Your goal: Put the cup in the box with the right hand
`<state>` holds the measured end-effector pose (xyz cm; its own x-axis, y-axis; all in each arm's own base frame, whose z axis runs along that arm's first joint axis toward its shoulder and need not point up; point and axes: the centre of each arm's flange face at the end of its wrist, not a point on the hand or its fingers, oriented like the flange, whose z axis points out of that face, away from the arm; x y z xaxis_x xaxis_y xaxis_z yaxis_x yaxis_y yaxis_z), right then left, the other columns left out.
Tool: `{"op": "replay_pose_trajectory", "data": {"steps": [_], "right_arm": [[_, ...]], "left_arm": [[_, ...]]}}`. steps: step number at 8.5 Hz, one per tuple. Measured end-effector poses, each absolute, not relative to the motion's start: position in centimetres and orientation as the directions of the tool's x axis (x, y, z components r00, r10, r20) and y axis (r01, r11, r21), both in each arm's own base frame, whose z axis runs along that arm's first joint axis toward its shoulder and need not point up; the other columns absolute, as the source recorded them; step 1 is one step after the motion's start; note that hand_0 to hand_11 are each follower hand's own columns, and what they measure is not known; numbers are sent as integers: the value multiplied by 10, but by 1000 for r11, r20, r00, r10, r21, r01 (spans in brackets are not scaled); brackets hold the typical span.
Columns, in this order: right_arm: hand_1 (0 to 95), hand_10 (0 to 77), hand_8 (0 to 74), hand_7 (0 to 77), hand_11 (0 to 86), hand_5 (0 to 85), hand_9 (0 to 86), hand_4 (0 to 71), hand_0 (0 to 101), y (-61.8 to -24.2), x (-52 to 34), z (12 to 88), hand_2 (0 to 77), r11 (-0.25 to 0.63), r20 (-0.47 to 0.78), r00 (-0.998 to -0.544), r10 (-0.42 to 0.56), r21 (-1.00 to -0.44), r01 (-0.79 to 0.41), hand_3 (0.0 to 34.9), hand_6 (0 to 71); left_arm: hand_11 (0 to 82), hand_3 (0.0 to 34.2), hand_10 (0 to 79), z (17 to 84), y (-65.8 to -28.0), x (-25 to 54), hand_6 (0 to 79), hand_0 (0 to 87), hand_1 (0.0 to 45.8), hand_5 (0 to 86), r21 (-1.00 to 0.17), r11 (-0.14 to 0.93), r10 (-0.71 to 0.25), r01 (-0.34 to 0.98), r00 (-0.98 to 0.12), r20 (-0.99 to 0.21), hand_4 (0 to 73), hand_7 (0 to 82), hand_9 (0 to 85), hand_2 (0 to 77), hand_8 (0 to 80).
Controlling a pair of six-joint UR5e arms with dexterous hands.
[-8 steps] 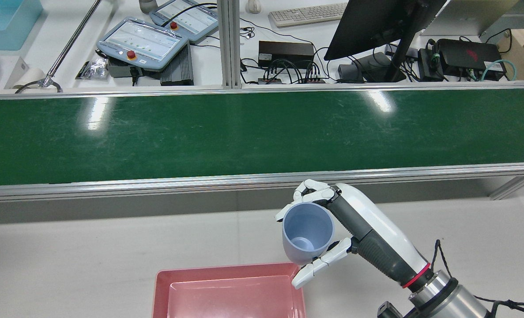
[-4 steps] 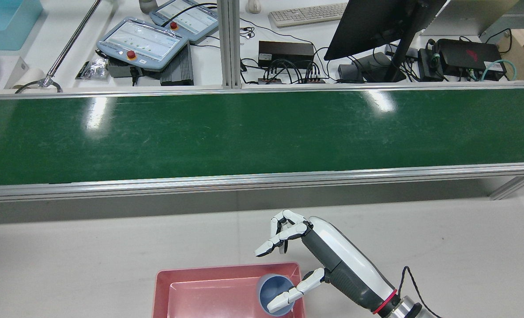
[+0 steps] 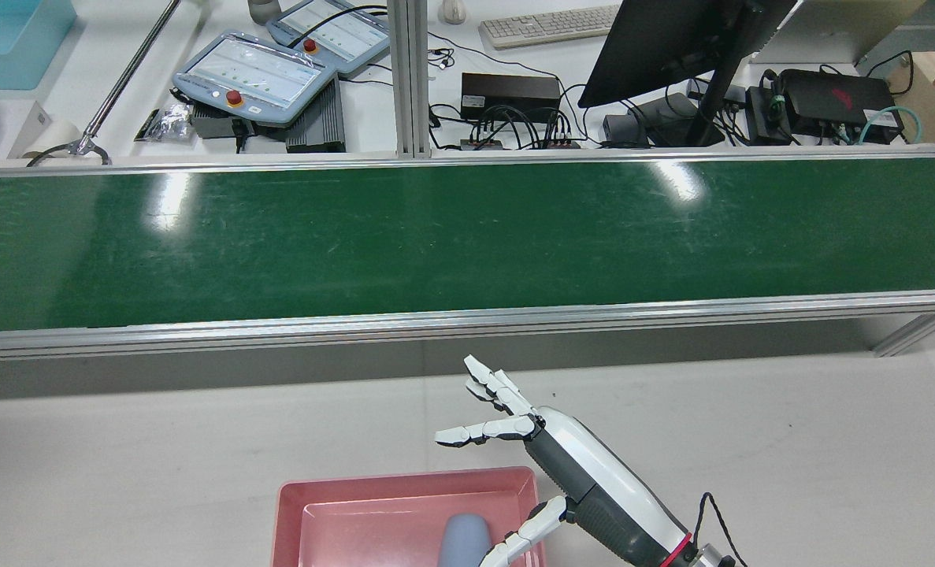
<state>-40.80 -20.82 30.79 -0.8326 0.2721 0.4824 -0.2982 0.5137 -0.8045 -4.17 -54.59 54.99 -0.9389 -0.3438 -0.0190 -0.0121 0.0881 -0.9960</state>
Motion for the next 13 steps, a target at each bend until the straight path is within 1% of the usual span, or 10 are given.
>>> {"op": "replay_pose_trajectory", "data": {"steps": [1, 2, 3, 6, 7, 9, 10, 11, 12, 13], "right_arm": [[131, 11, 104, 49, 22, 49, 114, 207, 515, -212, -397, 301, 11, 508, 452, -849, 274, -818, -271, 0, 38], [131, 5, 93, 120, 27, 44, 169, 207, 515, -222, -374, 298, 11, 494, 410, -871, 272, -836, -239, 0, 38], [147, 5, 93, 125, 27, 55, 158, 202, 515, -237, -346, 306, 104, 466, 364, -891, 272, -860, -209, 0, 38], [158, 5, 104, 136, 49, 55, 180, 229, 515, -313, -236, 343, 11, 445, 303, -924, 235, -878, -175, 0, 38], [175, 5, 104, 131, 49, 55, 180, 213, 507, -342, -187, 354, 175, 439, 328, -920, 214, -874, -209, 0, 44], [147, 22, 115, 164, 60, 55, 196, 295, 516, -386, -98, 393, 76, 367, 375, -904, 207, -886, -283, 0, 44], [142, 33, 120, 180, 60, 55, 191, 316, 518, -405, -49, 424, 82, 313, 396, -895, 207, -893, -323, 0, 60], [164, 33, 115, 180, 71, 55, 202, 289, 512, -417, -12, 460, 136, 265, 385, -902, 198, -906, -329, 0, 54], [136, 65, 120, 175, 87, 55, 202, 273, 529, -422, 32, 504, 44, 227, 360, -921, 152, -919, -322, 0, 60], [136, 65, 120, 175, 87, 55, 202, 273, 529, -414, 67, 536, 44, 191, 349, -931, 104, -926, -326, 0, 60]], "left_arm": [[0, 0, 0, 550, -546, -41, 5, 1, 5, 5, -996, 88, -344, -12, -939, -19, 11, 5, 0, 5, 0], [0, 0, 0, 550, -546, -42, 0, 1, 5, 5, -996, 88, -344, -12, -939, -19, 11, 5, 0, 5, 0], [0, 0, 0, 551, -546, -41, 0, 0, 5, 5, -996, 87, -344, -12, -939, -19, 11, 5, 0, 5, 0], [0, 0, 0, 551, -546, -42, 5, 1, 5, 5, -996, 88, -344, -11, -939, -20, 11, 5, 0, 5, 0], [0, 0, 0, 551, -546, -42, 0, 1, 5, 5, -996, 87, -344, -12, -939, -19, 11, 5, 0, 5, 0], [0, 0, 0, 551, -546, -42, 0, 0, 5, 5, -996, 87, -344, -12, -939, -19, 11, 5, 0, 5, 0], [0, 0, 0, 551, -546, -42, 0, 0, 5, 5, -996, 87, -344, -11, -939, -19, 11, 5, 0, 5, 0], [0, 0, 0, 551, -546, -41, 0, 0, 5, 5, -996, 87, -344, -11, -939, -19, 11, 5, 0, 5, 0], [0, 0, 0, 551, -546, -42, 0, 0, 5, 5, -996, 87, -344, -11, -939, -19, 11, 5, 0, 5, 0], [0, 0, 0, 551, -546, -42, 0, 0, 5, 5, -996, 87, -344, -11, -939, -19, 11, 5, 0, 5, 0]]}}
